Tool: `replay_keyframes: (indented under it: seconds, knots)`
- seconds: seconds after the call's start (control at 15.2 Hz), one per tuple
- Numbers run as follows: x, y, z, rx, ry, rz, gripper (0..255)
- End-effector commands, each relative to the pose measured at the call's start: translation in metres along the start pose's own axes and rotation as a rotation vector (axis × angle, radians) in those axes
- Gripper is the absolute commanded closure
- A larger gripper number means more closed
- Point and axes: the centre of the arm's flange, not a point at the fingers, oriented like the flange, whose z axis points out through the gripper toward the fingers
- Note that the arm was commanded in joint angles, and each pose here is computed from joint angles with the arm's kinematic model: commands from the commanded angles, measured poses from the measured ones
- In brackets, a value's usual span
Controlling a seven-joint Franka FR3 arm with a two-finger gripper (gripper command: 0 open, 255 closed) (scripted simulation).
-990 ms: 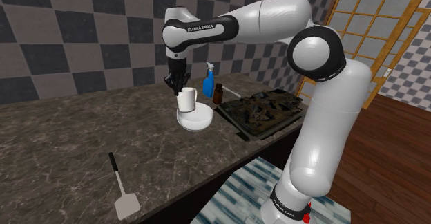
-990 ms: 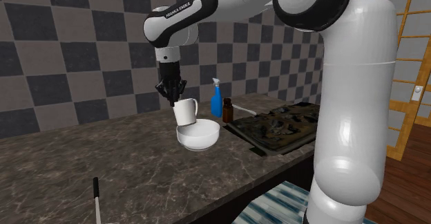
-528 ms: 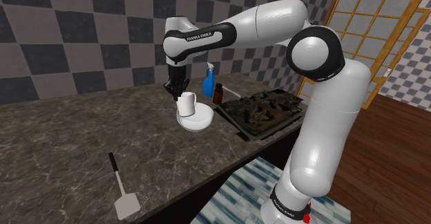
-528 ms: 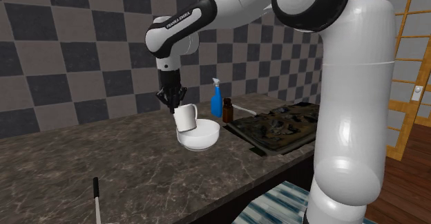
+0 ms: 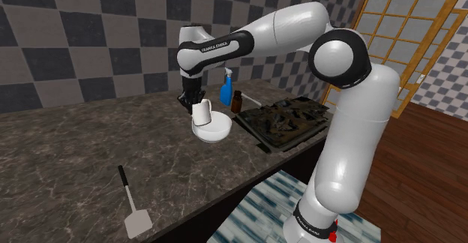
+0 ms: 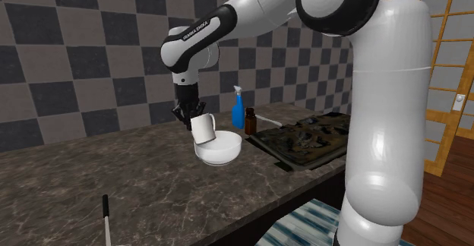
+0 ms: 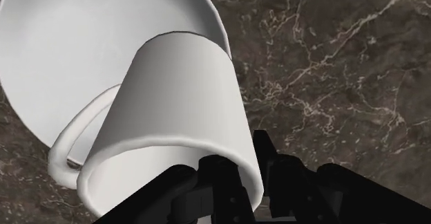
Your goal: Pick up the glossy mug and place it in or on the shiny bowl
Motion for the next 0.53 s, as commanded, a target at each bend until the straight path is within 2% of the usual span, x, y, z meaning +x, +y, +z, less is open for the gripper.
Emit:
replay_keyframes:
  seconds: [0.0, 0.07, 0.13, 0.46]
  knots:
    - [-0.001, 0.001, 0.009, -0.001, -0.017, -0.002, 255]
    - [0.001, 0.001, 0.000, 0.000, -0.001, 0.000, 255]
    - [0.001, 0.001, 0.000, 0.000, -0.001, 0.000, 0]
    - [0.027, 0.063, -0.021, -0.002, -0.153, 0.087, 0]
